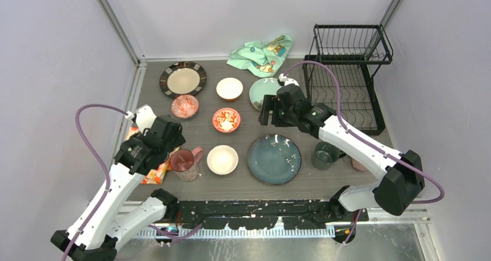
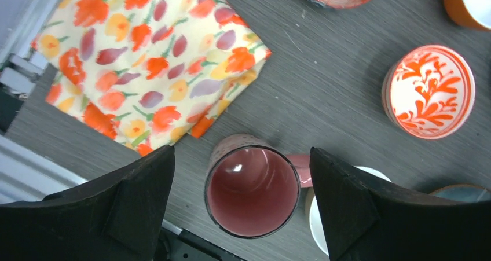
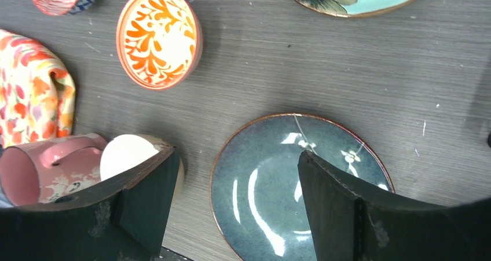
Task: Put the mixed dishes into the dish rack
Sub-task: Pick up the plate at the center of the board.
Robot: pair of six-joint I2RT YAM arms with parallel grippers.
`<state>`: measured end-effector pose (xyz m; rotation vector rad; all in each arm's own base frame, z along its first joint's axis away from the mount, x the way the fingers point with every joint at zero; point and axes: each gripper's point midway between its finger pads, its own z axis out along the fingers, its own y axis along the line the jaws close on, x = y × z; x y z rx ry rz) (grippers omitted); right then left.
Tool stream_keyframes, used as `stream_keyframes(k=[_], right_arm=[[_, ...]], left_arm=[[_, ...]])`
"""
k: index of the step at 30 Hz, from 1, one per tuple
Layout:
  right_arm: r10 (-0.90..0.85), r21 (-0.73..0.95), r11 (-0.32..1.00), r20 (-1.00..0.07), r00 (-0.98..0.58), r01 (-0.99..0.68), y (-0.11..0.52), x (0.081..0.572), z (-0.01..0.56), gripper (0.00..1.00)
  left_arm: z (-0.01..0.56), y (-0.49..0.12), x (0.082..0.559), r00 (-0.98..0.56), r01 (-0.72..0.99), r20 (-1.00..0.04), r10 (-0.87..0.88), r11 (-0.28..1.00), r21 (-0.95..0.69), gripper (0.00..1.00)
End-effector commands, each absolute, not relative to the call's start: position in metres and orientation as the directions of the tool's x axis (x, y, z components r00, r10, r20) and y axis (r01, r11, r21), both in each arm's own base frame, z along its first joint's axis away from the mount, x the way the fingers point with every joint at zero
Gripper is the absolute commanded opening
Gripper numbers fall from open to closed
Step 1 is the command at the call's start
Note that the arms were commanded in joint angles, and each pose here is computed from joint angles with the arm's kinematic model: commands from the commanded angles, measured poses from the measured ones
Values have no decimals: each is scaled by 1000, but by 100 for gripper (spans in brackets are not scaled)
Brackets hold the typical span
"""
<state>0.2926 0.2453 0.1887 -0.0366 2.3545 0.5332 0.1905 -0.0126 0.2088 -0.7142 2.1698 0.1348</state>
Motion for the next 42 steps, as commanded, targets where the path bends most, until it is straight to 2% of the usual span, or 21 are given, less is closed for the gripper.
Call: stream_keyframes(k=[1,3,6,10,15,21,25,29,34,39,42], right_arm=[[112,345,922,-672,-732,-175,238,291,183,80],[80,333,924,-650,-756,-188,238,285,174,80],[36,313,928,-615,-788,-202,236,275,160,82],[-5,367,899,-536,-844,-238,244,256,138,85],[14,323,934,-464,-886,-154,230,248,121,85],[252,230,959,-440,-862,163,191,246,114,85],[433,261,899,-417,-799,351,175,235,108,85],[578,260,815,-441,-687,518,148,226,100,85],[587,264,805,-481,-651,531,134,223,93,85],[545,221,834,-473,-693,505,132,217,76,86],[491,240,871,-452,-745,428,144,216,67,87]], left_arm=[[210,-42,211,-527,-310,-782,-332,932,-187,90],[213,-58,216,-532,-179,-802,-271,962,-206,91],[221,-73,220,-506,-73,-826,-248,967,-245,92],[230,-98,221,-497,122,-853,-156,961,-247,97],[235,-128,215,-469,345,-881,-55,907,-241,98],[220,-123,216,-493,342,-870,9,921,-185,98],[212,-118,215,-523,333,-851,48,930,-152,99],[212,-125,214,-531,357,-846,44,917,-177,100],[216,-129,210,-521,378,-853,33,905,-196,100],[219,-128,209,-509,379,-860,25,904,-199,100],[220,-129,209,-504,385,-863,22,901,-202,100]])
